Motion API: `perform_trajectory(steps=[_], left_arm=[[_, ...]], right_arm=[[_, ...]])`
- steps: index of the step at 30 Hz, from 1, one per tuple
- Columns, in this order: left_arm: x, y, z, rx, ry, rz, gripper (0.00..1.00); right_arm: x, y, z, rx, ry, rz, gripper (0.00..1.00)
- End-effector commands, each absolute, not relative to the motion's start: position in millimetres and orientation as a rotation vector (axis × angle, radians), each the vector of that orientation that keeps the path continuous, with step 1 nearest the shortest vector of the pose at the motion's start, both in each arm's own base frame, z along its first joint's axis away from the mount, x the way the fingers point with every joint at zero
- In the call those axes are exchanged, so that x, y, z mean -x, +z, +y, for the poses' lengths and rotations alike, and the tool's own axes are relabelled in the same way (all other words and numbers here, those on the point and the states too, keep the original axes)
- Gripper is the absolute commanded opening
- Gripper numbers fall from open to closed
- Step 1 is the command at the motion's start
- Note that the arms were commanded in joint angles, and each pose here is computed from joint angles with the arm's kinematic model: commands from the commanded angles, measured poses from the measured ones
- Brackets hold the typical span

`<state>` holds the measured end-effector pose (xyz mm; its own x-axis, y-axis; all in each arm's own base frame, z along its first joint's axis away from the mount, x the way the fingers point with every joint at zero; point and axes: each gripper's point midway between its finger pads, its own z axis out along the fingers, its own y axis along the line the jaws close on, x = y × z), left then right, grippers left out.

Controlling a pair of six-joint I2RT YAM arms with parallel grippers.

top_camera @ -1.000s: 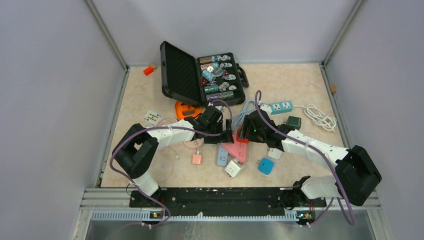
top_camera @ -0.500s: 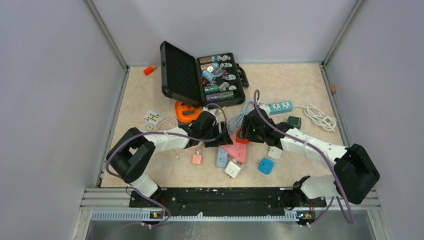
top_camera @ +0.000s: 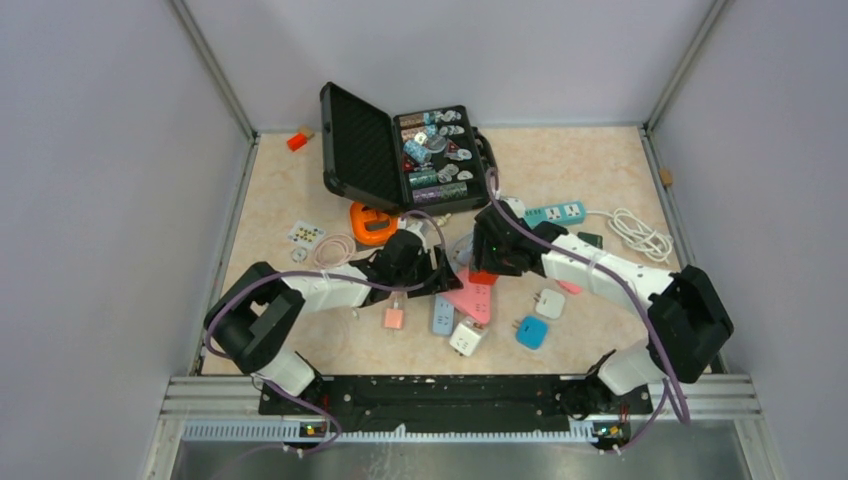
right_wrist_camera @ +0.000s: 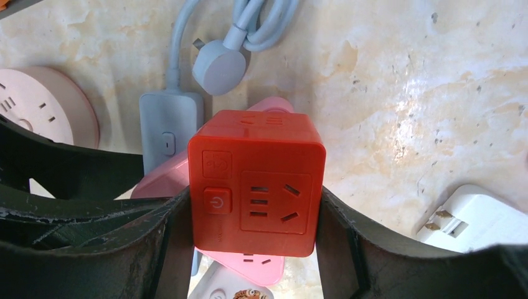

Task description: Pull the plug off the socket

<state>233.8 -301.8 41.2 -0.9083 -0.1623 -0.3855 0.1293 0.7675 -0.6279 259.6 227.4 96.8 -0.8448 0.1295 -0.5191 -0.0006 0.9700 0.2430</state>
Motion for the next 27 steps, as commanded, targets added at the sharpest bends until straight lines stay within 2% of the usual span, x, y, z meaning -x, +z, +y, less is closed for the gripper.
perform_trajectory(steps=[1, 8, 14, 18, 27], left_arm=[[-177, -29, -238, -0.055, -0.585, 2.863, 0.06], [-180, -35, -235, -0.024, -0.646, 2.843, 0.04], [-164, -54, -223, 0.017, -0.644, 2.907, 0.02], [-158, -64, -219, 0.039, -0.621, 2.96, 0.01], [-153, -72, -215, 0.055, -0.597, 3.003, 0.0]], right_arm=[[-301, 136, 242, -0.071, 0.279, 2.421, 0.0], [-308, 147, 237, -0.006, 0.088, 2.376, 0.0], [-299, 166, 265, 0.108, 0.389, 2.259, 0.0], [-297, 172, 264, 0.033, 0.676, 2.239, 0.0], [-310, 173, 258, 0.221, 0.302, 2.219, 0.0]])
